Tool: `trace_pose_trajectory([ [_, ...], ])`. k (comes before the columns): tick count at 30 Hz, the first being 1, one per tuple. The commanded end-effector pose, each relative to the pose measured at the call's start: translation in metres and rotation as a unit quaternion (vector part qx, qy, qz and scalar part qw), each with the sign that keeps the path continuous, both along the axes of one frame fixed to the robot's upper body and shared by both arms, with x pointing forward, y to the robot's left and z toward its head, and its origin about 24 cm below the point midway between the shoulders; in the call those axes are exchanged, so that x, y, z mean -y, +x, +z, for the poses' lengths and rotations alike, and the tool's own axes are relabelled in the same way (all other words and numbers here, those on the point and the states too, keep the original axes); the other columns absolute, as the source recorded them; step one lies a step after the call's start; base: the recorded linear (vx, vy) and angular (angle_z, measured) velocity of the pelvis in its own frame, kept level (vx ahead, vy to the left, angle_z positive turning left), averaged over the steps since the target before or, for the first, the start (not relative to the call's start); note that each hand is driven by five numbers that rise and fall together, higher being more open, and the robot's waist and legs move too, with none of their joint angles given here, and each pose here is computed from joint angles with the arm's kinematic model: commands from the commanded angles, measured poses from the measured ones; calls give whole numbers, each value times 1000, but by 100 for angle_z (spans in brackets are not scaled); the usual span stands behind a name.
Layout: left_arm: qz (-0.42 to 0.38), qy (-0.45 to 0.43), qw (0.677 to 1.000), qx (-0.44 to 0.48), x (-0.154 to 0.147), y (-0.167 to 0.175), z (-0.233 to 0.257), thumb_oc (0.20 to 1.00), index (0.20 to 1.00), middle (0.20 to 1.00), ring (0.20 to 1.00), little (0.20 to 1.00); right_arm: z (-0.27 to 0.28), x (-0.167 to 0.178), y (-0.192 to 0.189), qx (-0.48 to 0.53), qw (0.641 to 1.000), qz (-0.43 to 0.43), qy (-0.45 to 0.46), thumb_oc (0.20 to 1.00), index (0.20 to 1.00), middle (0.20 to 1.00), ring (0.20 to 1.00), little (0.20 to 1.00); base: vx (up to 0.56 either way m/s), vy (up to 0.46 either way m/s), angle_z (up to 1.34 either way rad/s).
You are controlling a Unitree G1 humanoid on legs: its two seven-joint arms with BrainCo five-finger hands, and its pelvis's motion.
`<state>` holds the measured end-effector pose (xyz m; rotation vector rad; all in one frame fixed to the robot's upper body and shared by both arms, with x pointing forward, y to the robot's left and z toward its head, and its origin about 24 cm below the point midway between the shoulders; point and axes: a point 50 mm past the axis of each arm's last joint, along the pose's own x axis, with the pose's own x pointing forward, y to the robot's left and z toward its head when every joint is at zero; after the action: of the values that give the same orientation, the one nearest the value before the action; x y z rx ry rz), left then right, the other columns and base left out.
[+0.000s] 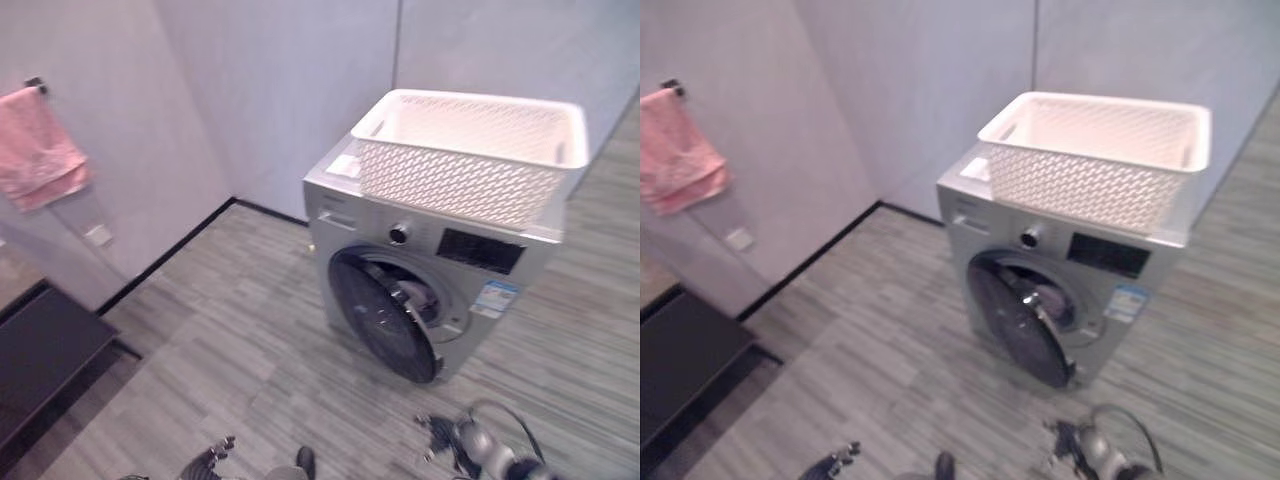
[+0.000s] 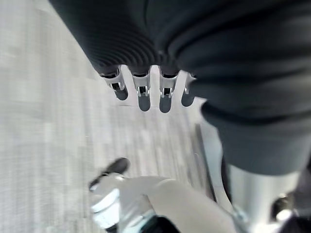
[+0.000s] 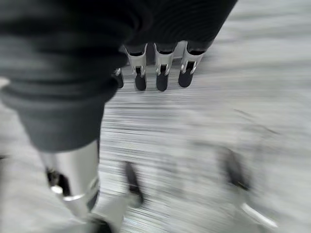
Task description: Grab the laundry basket,head to the washer,open it,put in the laundry and shut it.
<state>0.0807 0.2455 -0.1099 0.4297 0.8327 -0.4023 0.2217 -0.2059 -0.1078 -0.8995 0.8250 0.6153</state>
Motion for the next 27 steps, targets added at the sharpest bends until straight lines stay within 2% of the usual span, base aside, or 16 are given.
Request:
trace_pose_trajectory([
  [1,-36,19,996,79,-15,47,26,1000,1000,1000,1000,1000,28,12,44,68,995,-71,1,1000,1000,1000,1000,1000,-48,33,52],
  [5,-49,2,995,91,-3,56,27,1000,1000,1000,1000,1000,49,23,67,113,985,-127,10,1000,1000,1000,1000,1000,-35,35,34],
  [7,-53,-9,994,99,3,61,29,1000,1000,1000,1000,1000,70,38,83,154,970,-187,29,1000,1000,1000,1000,1000,-24,24,10],
  [10,-38,-31,992,117,7,71,37,1000,1000,1000,1000,1000,112,98,96,209,924,-319,-10,1000,1000,1000,1000,1000,-18,7,14],
  [11,-38,-31,992,117,7,71,37,1000,1000,1000,1000,1000,112,98,96,209,924,-319,-10,1000,1000,1000,1000,1000,0,0,0],
  [12,-38,-39,989,135,9,76,45,1000,1000,1000,1000,1000,132,136,89,221,902,-368,-54,1000,1000,1000,1000,1000,13,3,5],
  [13,-35,-46,989,138,9,77,47,1000,1000,1000,1000,1000,143,156,82,226,887,-396,-69,1000,1000,1000,1000,1000,7,5,7],
  [14,-36,-47,989,139,10,77,47,1000,1000,1000,1000,1000,143,156,82,226,887,-397,-69,1000,1000,1000,1000,1000,25,8,15],
  [15,-24,-58,988,140,9,76,49,1000,1000,1000,1000,1000,162,186,70,240,859,-444,-89,1000,1000,1000,1000,1000,42,3,12],
  [16,-21,-61,988,139,9,76,49,1000,1000,1000,1000,1000,173,198,65,255,841,-469,-90,1000,1000,1000,1000,1000,80,31,18],
  [17,-14,-64,988,139,8,74,50,1000,1000,1000,1000,1000,199,222,56,297,796,-523,-76,1000,1000,1000,1000,1000,43,32,9],
  [18,-15,-64,988,140,9,74,50,1000,1000,1000,1000,1000,200,222,56,297,795,-523,-76,1000,1000,1000,1000,1000,49,39,8],
  [21,-4,-67,989,130,8,68,47,1000,1000,1000,1000,1000,240,243,51,358,740,-568,-40,1000,1000,1000,1000,1000,21,36,-7],
  [22,-4,-67,989,130,8,68,47,1000,1000,1000,1000,1000,240,243,52,358,740,-568,-40,1000,1000,1000,1000,1000,30,19,-18],
  [25,19,-73,989,126,3,63,45,1000,1000,1000,1000,1000,299,259,51,446,675,-588,16,1000,1000,1000,1000,1000,23,8,-25],
  [27,38,-70,988,136,-3,65,47,1000,1000,1000,1000,1000,343,267,45,511,613,-600,63,1000,1000,1000,1000,1000,7,8,-16],
])
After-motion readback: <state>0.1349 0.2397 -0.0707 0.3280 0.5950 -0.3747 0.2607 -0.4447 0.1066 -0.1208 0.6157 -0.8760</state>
